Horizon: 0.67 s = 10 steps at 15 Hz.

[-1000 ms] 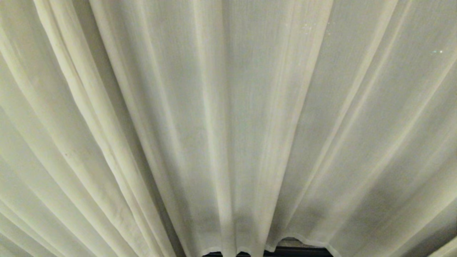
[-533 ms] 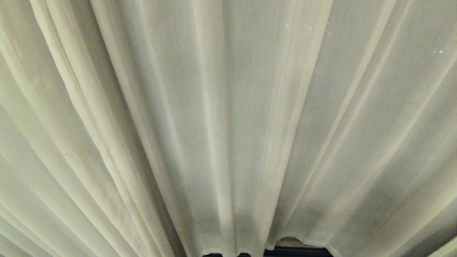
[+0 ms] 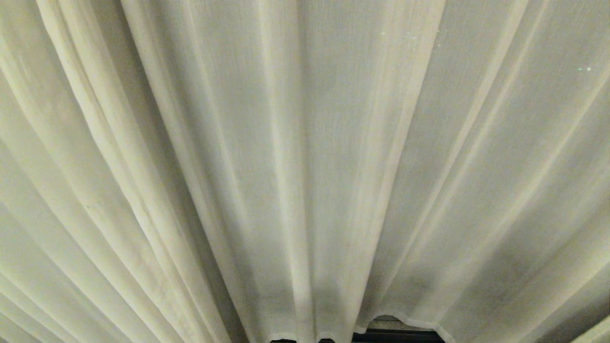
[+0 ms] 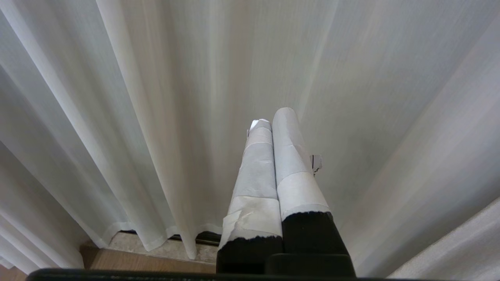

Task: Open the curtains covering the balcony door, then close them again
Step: Close the outer curtains on both sides

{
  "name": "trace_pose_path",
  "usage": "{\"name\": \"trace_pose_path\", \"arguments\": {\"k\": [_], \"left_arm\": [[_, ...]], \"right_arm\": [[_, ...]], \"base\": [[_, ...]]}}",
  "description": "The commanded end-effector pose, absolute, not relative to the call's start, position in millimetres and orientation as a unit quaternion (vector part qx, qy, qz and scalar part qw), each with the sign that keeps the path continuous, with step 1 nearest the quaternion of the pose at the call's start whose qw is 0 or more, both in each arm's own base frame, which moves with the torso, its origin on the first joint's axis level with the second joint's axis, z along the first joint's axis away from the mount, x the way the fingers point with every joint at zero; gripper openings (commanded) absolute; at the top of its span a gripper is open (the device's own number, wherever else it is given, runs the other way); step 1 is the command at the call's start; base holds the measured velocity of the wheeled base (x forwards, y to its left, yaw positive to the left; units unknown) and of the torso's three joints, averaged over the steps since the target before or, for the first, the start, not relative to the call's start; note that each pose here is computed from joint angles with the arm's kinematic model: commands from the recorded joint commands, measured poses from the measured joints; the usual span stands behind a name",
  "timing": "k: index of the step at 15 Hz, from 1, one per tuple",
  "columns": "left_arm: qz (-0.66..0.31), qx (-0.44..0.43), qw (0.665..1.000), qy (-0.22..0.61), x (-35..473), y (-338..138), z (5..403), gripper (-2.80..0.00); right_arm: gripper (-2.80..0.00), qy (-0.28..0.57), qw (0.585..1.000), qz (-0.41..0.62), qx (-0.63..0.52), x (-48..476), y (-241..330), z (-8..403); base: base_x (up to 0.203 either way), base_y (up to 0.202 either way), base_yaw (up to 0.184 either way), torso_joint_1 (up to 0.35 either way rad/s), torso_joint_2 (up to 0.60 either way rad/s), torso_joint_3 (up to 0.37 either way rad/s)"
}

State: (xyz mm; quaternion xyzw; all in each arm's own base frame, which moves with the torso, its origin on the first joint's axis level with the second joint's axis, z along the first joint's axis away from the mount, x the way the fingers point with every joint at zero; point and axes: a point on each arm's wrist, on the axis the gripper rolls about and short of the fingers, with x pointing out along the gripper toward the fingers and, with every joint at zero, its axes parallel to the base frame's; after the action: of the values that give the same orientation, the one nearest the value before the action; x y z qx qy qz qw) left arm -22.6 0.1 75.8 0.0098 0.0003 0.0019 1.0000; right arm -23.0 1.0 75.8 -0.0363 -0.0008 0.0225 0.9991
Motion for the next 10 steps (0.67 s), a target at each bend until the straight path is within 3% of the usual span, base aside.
{"name": "trace_pose_path", "arguments": {"k": [1, 10], "left_arm": [[0.002, 0.01, 1.0, -0.002, -22.8, 0.1, 75.8, -2.8], [0.001, 0.016, 1.0, -0.002, -22.8, 0.0, 75.8, -2.8]], "right_arm": [[-2.8, 0.0, 0.999, 0.023, -0.037, -22.8, 1.0, 75.8], [-2.8, 0.0, 0.999, 0.023, -0.037, -22.8, 1.0, 75.8]], "base": [[0.0, 0.0, 0.0, 0.0, 0.0, 0.0], [0.0, 0.0, 0.0, 0.0, 0.0, 0.0]]}}
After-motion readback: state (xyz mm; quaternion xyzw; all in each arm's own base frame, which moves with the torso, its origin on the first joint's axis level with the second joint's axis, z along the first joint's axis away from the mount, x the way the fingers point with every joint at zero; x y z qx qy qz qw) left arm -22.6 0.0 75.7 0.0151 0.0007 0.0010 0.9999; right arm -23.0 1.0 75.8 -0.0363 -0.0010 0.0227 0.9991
